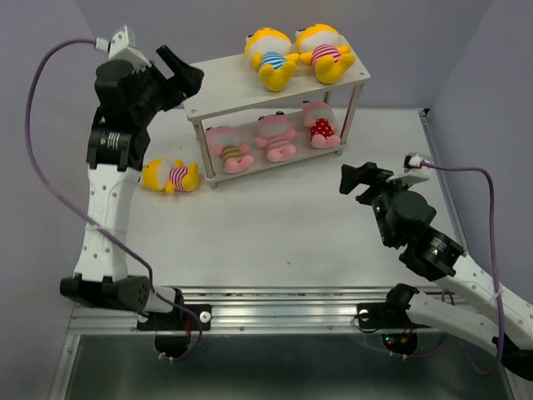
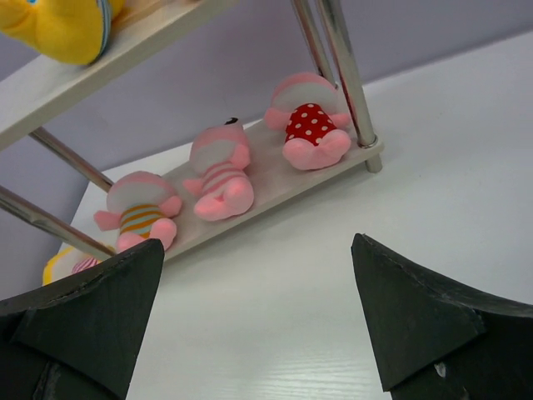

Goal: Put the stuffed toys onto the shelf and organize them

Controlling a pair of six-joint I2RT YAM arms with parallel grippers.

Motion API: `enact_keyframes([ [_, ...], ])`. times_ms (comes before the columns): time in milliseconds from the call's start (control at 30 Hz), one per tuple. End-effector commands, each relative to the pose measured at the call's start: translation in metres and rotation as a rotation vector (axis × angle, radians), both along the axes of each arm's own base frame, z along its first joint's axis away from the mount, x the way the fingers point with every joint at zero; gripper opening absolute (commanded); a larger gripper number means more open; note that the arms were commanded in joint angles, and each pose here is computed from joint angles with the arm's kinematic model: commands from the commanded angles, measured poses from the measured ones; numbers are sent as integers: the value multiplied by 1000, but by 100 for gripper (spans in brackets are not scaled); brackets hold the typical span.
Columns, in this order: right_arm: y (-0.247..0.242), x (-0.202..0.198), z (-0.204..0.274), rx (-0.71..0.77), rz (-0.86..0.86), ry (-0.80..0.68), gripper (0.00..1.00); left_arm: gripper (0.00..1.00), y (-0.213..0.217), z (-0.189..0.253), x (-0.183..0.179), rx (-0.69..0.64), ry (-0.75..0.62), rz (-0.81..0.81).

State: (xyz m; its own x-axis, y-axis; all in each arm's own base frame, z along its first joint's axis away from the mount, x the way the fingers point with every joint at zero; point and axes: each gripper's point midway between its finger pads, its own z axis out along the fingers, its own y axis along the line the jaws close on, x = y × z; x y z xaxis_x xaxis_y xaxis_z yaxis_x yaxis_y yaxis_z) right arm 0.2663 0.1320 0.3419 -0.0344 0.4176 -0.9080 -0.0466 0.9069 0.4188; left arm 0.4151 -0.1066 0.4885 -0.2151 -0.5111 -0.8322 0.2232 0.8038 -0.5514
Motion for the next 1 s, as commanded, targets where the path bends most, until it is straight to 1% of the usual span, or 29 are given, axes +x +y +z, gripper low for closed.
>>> enact_keyframes([
  [0, -22, -10, -14, 10, -73, 32, 100, 99, 54, -54, -42, -28, 128, 295],
  [33, -25, -11, -16, 3, -86, 36, 100, 99, 62, -85, -64, -40, 182, 340],
  [67, -29, -13, -18, 2, -94, 42, 100, 99, 71, -100, -74, -91, 211, 404],
  [100, -34, -13, -26, -9, -119, 57, 100, 99, 76, -120, -83, -106, 244, 435],
  [133, -36, -14, -30, -14, -125, 67, 100, 99, 82, -155, -100, -124, 294, 475],
  [200, -36, -15, -39, -26, -127, 83, 100, 99, 89, -191, -113, -131, 357, 524],
  [233, -37, -15, -47, -34, -129, 93, 100, 99, 96, -222, -123, -130, 430, 578],
  [300, -33, -14, -55, -46, -118, 108, 100, 99, 105, -249, -128, -100, 492, 622],
  [400, -22, -10, -72, -83, -90, 148, 100, 99, 118, -284, -126, -82, 577, 672],
  [467, -16, -8, -82, -90, -80, 174, 100, 99, 113, -304, -118, -99, 629, 616],
  [500, -13, -6, -86, -87, -79, 185, 100, 99, 124, -311, -114, -121, 634, 641],
  [533, -9, -3, -95, -105, -83, 208, 100, 99, 122, -324, -107, -147, 648, 614],
  [567, -6, -1, -99, -109, -85, 220, 100, 99, 130, -330, -104, -175, 653, 632],
  [633, -2, 3, -105, -130, -92, 240, 100, 99, 131, -342, -94, -217, 649, 613],
  [667, 3, 7, -110, -144, -90, 256, 100, 98, 127, -352, -90, -240, 677, 578],
  [767, 12, 15, -118, -152, -72, 278, 100, 96, 138, -363, -71, -291, 666, 587],
  [800, 15, 17, -120, -146, -57, 285, 100, 95, 142, -361, -61, -308, 638, 588],
  [867, 20, 22, -123, -147, -39, 288, 100, 94, 140, -371, -51, -331, 651, 572],
  [900, 22, 24, -125, -145, -26, 296, 100, 92, 143, -372, -42, -340, 635, 569],
  [967, 22, 27, -125, -149, -23, 298, 100, 91, 149, -374, -36, -344, 628, 583],
])
